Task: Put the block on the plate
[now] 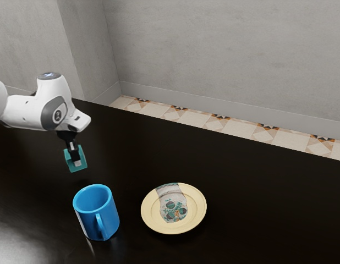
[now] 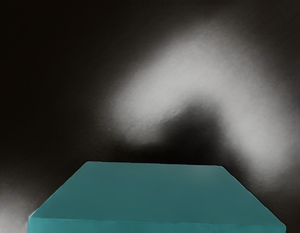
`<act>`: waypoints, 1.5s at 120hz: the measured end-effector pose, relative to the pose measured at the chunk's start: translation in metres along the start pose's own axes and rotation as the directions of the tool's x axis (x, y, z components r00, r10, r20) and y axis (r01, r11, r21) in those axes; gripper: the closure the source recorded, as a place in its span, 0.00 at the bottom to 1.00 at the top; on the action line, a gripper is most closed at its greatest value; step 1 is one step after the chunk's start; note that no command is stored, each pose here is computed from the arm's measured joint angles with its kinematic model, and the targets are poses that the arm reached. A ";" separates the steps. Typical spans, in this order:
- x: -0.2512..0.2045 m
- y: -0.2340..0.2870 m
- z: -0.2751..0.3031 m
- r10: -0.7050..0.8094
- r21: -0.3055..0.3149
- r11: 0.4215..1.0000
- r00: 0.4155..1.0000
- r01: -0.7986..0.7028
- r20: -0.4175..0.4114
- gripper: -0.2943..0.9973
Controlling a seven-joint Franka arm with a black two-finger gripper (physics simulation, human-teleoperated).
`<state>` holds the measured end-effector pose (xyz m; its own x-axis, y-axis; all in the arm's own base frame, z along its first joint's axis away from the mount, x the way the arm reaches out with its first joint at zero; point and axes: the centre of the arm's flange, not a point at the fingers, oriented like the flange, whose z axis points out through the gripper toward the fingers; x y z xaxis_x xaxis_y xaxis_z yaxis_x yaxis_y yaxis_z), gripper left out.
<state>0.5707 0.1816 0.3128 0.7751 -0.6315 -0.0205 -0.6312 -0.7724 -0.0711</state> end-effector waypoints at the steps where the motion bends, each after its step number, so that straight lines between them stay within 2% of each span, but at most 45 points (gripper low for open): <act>1: 0.001 0.001 0.000 0.002 0.000 1.000 1.000 -0.002 -0.001 0.46; 91: 0.112 0.079 -0.025 0.172 0.042 0.984 0.985 -0.171 -0.028 0.46; 180: 0.185 0.174 -0.040 0.275 0.052 0.961 0.961 -0.273 -0.034 0.46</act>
<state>0.6033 -0.0726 0.3368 0.5704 -0.8214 -0.0058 -0.8164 -0.5661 -0.1145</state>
